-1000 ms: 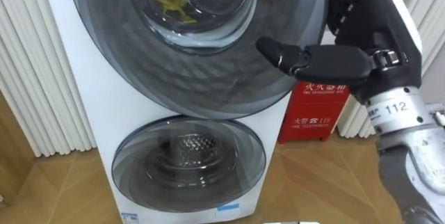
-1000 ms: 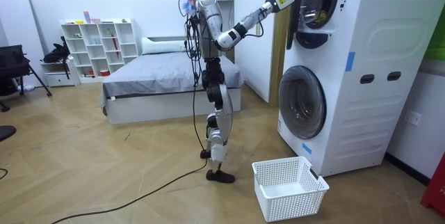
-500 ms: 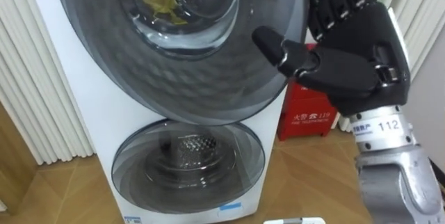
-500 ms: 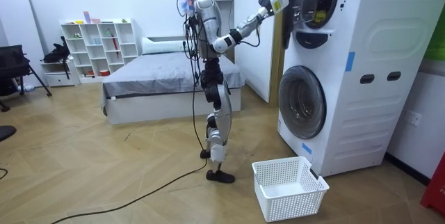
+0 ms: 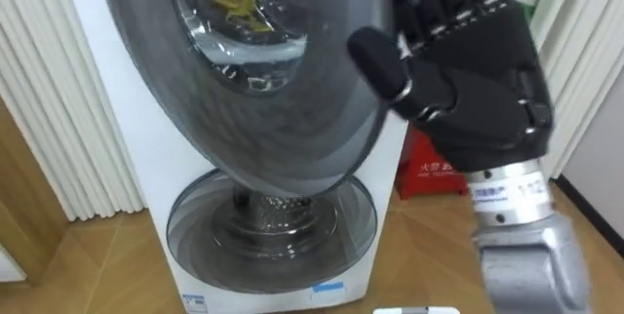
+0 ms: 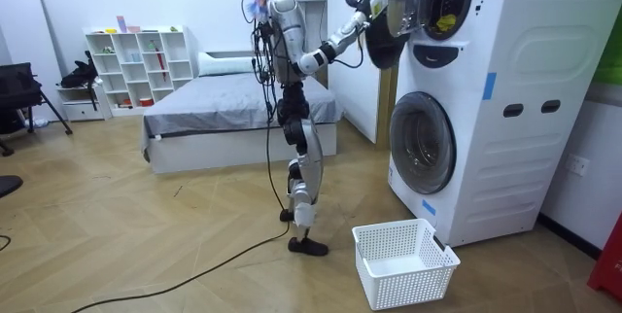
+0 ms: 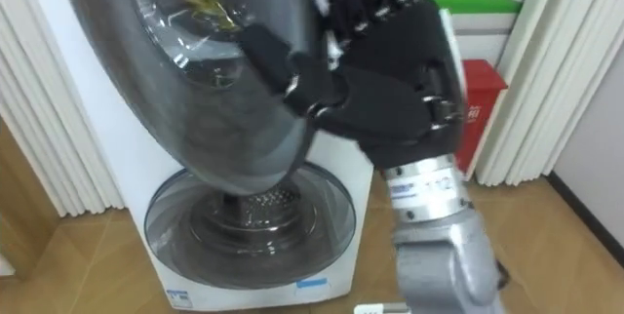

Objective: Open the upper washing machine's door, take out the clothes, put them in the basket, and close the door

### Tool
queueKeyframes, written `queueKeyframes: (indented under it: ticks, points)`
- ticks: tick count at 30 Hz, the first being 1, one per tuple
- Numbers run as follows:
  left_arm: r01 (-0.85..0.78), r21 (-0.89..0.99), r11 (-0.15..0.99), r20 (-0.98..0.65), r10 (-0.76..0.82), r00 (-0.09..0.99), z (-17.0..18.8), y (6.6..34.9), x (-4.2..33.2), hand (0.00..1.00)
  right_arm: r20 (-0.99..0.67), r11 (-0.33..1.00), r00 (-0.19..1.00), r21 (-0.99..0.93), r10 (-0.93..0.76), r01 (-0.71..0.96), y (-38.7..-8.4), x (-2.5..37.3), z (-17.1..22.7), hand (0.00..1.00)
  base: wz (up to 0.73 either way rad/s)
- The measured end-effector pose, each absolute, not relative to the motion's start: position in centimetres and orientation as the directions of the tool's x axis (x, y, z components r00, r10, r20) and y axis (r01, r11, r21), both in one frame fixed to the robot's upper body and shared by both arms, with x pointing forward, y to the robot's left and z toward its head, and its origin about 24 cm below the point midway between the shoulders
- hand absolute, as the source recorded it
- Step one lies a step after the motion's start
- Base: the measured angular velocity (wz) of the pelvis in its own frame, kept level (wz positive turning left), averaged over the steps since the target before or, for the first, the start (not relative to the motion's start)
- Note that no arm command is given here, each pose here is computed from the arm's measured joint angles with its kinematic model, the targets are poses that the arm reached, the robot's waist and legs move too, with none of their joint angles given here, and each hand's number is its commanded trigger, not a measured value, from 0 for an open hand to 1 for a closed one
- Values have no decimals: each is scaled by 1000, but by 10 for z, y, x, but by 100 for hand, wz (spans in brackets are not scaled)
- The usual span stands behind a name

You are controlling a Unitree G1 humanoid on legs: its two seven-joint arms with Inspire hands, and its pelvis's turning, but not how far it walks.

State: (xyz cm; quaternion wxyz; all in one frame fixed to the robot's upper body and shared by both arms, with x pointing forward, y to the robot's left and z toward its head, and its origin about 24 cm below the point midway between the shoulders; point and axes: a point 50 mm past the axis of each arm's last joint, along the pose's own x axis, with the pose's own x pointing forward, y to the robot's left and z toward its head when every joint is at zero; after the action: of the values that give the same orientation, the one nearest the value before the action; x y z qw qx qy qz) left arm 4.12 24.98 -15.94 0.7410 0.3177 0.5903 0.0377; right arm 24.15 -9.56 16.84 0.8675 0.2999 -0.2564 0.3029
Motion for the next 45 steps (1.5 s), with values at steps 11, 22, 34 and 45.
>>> queueKeyframes:
  ticks: [11, 22, 34, 45]
  points:
    - [267, 498, 825, -858, 423, 292, -161, 245, 44, 0, 539, 351, 474, 321, 696, -880, -37, 226, 145, 0, 25]
    - [254, 507, 824, -851, 431, 300, -160, 247, 49, 0, 451, 281, 378, 269, 808, -921, -25, 219, 135, 0, 12]
    - [222, 513, 829, -842, 435, 319, -159, 247, 56, 0, 429, 345, 419, 242, 800, -907, -35, 226, 135, 0, 1]
    - [127, 516, 847, -838, 468, 280, -159, 253, 39, 0, 428, 614, 599, 122, 677, -780, -85, 249, 151, 0, -1]
